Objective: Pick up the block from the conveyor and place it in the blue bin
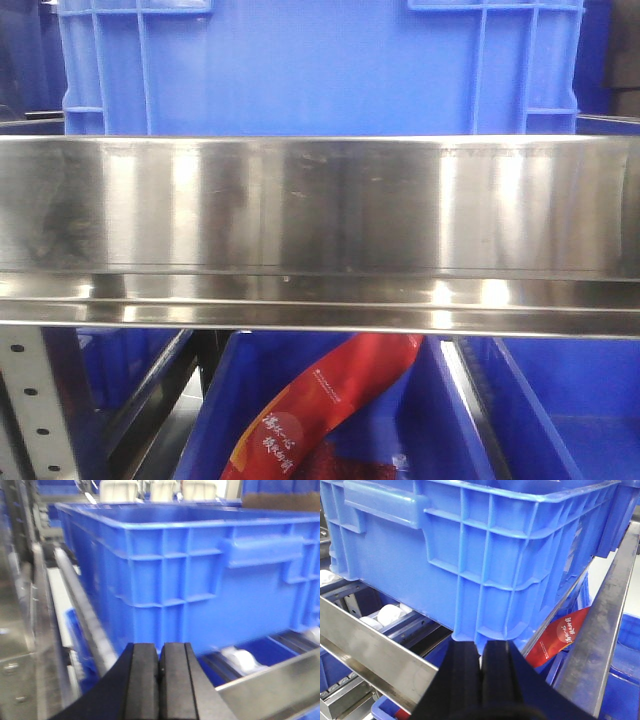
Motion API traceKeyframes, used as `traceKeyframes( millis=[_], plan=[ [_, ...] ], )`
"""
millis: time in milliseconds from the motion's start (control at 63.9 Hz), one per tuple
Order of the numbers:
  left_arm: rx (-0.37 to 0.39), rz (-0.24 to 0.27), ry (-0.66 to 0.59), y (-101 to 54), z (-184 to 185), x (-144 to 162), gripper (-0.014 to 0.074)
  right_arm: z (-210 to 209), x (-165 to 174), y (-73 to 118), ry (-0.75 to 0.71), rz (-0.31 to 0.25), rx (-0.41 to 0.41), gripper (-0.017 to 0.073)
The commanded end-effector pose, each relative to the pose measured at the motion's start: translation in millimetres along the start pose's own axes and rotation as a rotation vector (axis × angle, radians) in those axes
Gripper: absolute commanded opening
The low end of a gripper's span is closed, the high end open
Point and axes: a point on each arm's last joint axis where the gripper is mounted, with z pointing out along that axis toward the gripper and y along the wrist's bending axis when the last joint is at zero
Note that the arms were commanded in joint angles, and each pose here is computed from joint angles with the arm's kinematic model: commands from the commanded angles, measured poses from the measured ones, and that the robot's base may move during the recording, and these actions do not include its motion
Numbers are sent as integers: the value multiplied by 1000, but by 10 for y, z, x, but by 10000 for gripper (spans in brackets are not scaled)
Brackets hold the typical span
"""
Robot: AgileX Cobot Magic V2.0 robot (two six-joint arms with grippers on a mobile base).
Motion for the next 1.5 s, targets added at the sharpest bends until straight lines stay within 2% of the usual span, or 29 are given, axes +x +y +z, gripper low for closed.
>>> traceKeyframes(
  millis=[0, 266, 454, 532, 579, 704, 1486],
  plan=[
    [-57, -16, -32, 50, -70, 61, -111, -1, -17, 0, -23, -6, 0, -162],
    [-301, -27, -67, 192, -286, 521, -111, -1, -17, 0, -23, -6, 0, -162],
    [-394, -29, -86, 233, -321, 866, -111, -1, -17, 0, -23, -6, 0, -162],
    [-407, -28, -96, 244, -308, 1008, -111, -1, -17, 0, -23, -6, 0, -162],
    [-409, -17, -150, 243, -318, 974, -111, -1, -17, 0, -23, -6, 0, -162],
    [-407, -27, -100, 237, -322, 1026, -111, -1, -17, 0, -23, -6, 0, -162],
    [-408, -23, -120, 237, -325, 1007, -111, -1, -17, 0, -23, -6, 0, -162]
  ],
)
